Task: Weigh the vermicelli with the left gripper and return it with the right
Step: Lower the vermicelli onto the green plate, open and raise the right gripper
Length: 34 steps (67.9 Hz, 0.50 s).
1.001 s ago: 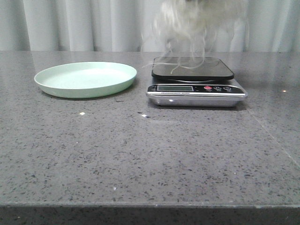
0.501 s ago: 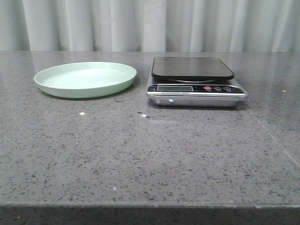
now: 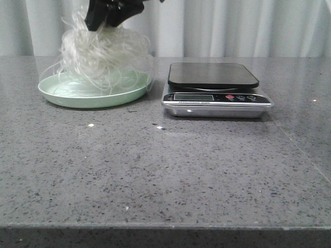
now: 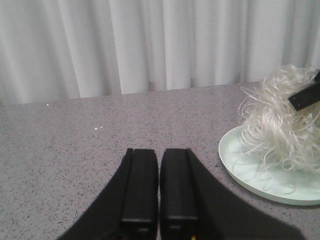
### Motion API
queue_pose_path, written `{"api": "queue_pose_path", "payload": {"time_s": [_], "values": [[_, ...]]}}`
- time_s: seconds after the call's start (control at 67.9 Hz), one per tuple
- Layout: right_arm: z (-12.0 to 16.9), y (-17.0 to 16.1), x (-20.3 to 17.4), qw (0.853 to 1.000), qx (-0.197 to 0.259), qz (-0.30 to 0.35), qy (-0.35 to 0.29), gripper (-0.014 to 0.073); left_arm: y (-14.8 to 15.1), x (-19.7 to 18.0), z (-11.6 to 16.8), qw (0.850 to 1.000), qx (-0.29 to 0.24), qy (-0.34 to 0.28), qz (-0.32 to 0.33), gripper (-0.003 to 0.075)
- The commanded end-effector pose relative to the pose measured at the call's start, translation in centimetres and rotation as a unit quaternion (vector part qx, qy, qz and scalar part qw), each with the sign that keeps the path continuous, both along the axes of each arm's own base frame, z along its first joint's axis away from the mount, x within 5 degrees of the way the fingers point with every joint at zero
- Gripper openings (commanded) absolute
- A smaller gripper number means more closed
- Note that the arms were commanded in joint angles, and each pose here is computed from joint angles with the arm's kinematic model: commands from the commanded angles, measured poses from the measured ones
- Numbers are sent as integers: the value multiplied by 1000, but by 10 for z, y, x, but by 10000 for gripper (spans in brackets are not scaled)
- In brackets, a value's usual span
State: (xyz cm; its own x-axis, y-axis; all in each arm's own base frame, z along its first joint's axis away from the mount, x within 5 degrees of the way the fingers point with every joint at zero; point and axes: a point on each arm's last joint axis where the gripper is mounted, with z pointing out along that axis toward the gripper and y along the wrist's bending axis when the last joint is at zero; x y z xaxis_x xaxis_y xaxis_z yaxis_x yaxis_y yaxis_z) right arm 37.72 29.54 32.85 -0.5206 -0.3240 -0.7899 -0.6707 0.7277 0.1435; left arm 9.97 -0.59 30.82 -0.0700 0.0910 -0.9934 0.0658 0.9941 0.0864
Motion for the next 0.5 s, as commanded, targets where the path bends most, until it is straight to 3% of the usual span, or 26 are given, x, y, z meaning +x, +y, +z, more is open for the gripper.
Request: {"api": "queue_pose_path", "payload": {"time_s": [0.0,0.265,0.486], "values": [[51,-6,-8,995,59,-9,-74,157,0,0,16,999,-10,-53,0,136],[51,-6,-8,996,59,-8,-73,187,0,0,16,999,-10,-53,0,136],[50,-7,-9,996,56,-6,-68,389,0,0,16,999,-10,-53,0,136]]}}
